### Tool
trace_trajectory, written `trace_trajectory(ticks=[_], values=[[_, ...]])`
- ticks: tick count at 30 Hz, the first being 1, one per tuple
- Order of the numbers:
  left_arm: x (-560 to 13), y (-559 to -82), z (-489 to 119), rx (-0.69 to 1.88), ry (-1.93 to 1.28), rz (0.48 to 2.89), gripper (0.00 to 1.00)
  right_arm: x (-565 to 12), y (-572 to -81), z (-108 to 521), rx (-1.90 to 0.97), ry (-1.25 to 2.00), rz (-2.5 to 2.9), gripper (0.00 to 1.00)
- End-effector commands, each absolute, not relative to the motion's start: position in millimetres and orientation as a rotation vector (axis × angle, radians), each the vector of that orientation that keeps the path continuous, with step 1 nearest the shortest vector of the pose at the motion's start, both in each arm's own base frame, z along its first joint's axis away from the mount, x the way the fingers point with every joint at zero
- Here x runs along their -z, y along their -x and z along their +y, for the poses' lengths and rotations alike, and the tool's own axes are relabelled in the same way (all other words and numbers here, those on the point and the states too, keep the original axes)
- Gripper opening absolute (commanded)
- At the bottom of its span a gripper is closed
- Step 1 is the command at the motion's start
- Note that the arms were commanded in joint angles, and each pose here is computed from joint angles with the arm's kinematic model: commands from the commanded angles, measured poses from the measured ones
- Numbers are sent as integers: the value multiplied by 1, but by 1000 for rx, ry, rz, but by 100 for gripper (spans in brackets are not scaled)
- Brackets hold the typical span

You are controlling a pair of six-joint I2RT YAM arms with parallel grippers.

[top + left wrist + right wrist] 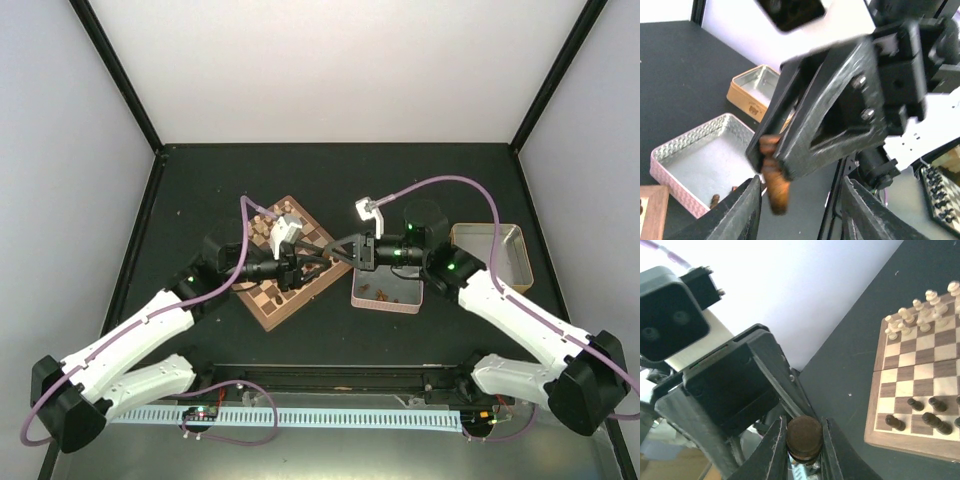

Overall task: Set up the chess pieces on the board
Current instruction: Place the chess piece on the chessboard.

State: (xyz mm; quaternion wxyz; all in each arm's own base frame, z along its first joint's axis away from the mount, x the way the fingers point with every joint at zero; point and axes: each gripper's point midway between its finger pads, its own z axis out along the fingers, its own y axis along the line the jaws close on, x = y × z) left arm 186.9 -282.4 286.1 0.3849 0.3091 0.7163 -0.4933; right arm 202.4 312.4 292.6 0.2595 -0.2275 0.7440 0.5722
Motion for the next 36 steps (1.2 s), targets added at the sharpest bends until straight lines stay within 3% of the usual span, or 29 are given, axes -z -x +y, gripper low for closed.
trace_trajectory(ticks=[1, 5, 25, 33, 36], values=[[-312, -191, -282, 1331, -698, 1704, 47, -321, -213, 310, -1749, 344, 1900, 8], [-313, -196, -281, 1337, -642, 1687, 37, -327, -220, 304, -1822, 186, 1851, 8], [-333, -212, -280, 1371, -509, 1612, 33, -325, -222, 304, -1925, 83, 1828, 9], [-327, -211, -288, 1402, -547, 1644, 7, -322, -223, 305, -1927, 79, 1833, 10], [-322, -213, -287, 1380, -539, 1681, 2, -317, -225, 304, -1899, 74, 1852, 17]])
